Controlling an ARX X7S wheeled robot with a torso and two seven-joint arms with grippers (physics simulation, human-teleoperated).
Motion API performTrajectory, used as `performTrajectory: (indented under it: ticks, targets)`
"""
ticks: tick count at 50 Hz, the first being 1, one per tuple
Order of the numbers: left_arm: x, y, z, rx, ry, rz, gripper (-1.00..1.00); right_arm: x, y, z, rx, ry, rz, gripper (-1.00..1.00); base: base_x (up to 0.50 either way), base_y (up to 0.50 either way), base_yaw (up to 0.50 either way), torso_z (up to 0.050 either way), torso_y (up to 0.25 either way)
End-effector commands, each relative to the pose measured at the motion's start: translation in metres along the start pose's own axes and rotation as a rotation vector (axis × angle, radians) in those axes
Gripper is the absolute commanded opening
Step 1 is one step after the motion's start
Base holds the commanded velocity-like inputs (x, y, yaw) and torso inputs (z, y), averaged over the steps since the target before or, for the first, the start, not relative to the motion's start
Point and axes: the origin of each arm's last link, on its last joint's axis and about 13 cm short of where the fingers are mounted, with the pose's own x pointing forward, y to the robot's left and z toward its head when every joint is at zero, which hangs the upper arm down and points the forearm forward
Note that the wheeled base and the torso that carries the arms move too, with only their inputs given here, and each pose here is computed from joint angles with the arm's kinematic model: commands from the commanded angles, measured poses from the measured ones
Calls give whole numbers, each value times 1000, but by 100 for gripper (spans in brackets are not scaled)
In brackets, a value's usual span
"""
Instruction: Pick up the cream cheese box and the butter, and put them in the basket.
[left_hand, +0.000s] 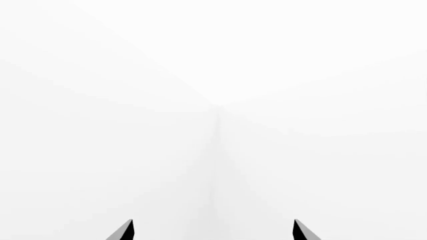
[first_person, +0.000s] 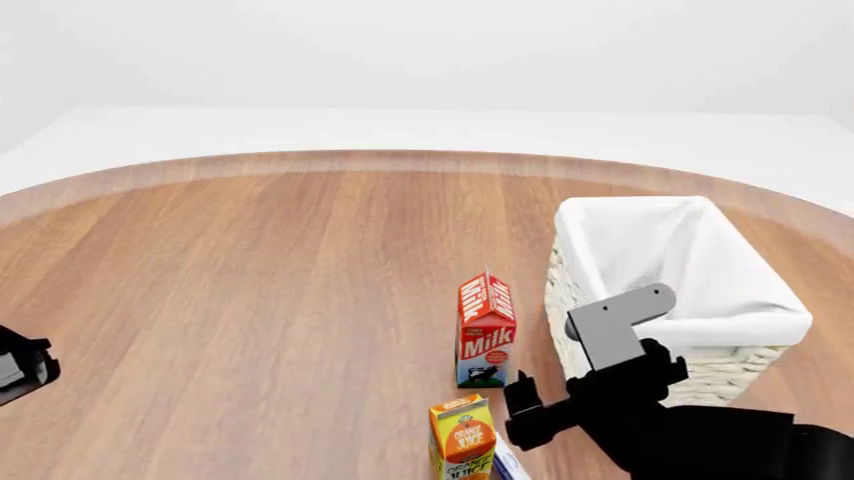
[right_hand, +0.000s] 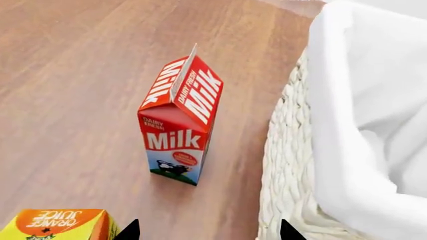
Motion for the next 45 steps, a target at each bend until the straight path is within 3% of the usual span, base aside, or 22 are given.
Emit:
performTrajectory:
  ticks: [1,45]
  targets:
    - [0,3,-2,20,5,6,100,6,1,-8,17,6,7,100,0,0,0,0,0]
    - [0,2,-2,21,9,2,100,15,1,-44,24,100,-1,100,0,0,0,0,0]
